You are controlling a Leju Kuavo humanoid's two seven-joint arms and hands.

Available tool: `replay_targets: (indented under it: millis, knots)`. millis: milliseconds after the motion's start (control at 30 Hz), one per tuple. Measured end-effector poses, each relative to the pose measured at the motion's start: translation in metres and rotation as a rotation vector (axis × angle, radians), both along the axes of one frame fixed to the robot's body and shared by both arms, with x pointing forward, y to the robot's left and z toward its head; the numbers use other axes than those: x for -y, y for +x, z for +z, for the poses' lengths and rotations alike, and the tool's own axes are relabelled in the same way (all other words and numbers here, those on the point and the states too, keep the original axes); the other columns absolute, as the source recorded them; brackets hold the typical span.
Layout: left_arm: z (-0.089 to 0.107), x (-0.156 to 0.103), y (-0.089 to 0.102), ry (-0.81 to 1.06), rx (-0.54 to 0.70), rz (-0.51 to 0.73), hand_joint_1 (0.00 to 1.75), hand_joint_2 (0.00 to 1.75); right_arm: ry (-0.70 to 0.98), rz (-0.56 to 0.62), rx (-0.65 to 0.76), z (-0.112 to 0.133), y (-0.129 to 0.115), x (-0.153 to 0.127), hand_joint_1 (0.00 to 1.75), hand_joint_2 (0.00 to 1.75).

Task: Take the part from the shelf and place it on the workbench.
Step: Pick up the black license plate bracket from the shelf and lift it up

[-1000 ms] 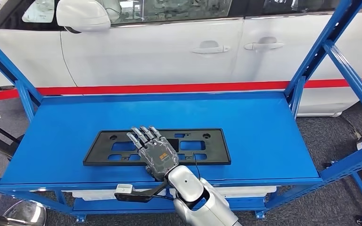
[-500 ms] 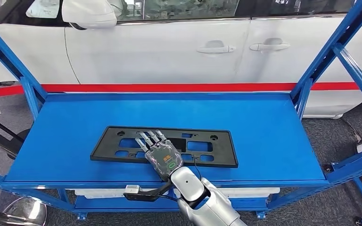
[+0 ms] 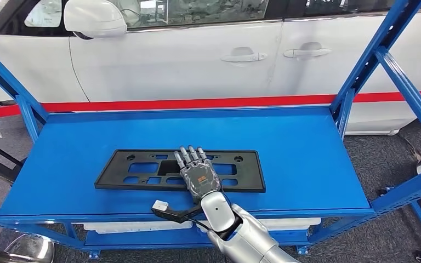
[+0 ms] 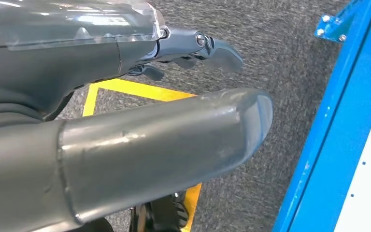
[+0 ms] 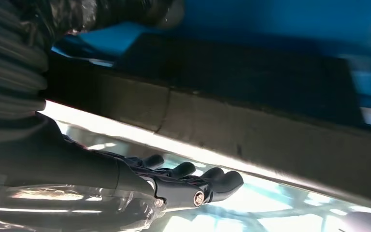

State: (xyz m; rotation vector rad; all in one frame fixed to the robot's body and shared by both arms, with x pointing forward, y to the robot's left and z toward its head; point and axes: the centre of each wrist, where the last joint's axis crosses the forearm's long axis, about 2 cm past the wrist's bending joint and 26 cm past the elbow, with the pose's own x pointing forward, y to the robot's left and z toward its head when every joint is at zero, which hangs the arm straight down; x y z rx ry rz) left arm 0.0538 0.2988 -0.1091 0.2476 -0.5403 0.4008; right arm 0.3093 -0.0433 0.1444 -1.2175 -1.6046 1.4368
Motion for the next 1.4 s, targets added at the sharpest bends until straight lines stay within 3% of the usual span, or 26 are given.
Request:
replay_targets:
  millis: [167,600,733,933,1033,1133,1233,1300,1400]
  knots:
    - [0.0,-0.001,-0.001,-0.005,0.009,-0.007,0.0,0.0,-0.018,-0.072,0.009,-0.005,0.006,0.011,1.75,1.75]
    - [0.0,-0.002,-0.002,-0.009,0.04,-0.037,0.0,0.0,-0.044,-0.079,0.032,-0.016,0.012,0.032,1.75,1.75]
    - [0.0,-0.005,-0.003,-0.002,0.046,-0.047,0.0,1.75,-0.042,-0.078,0.04,-0.017,0.014,0.035,1.75,1.75]
    - [-0.001,-0.008,-0.007,0.005,0.051,-0.048,0.0,1.75,0.015,-0.02,0.046,-0.022,0.014,0.042,1.75,1.75]
    - [-0.001,-0.01,-0.008,-0.001,0.033,-0.032,0.0,1.75,0.263,0.158,-0.024,-0.016,0.015,0.05,1.75,1.75]
    - [-0.001,-0.013,-0.011,-0.01,0.023,-0.011,0.0,1.75,0.727,0.406,-0.051,0.008,0.015,0.055,1.75,1.75]
    - [-0.001,-0.015,-0.013,-0.034,0.06,0.023,0.0,1.75,1.152,0.569,-0.036,0.036,0.003,0.062,1.75,1.75]
    - [-0.002,-0.016,-0.016,-0.048,0.102,0.062,0.0,1.75,1.314,0.675,-0.012,0.054,-0.008,0.07,1.75,1.75]
    - [-0.002,-0.02,-0.019,-0.032,0.145,0.114,0.0,1.75,1.414,0.816,0.014,0.077,-0.025,0.08,1.75,1.75]
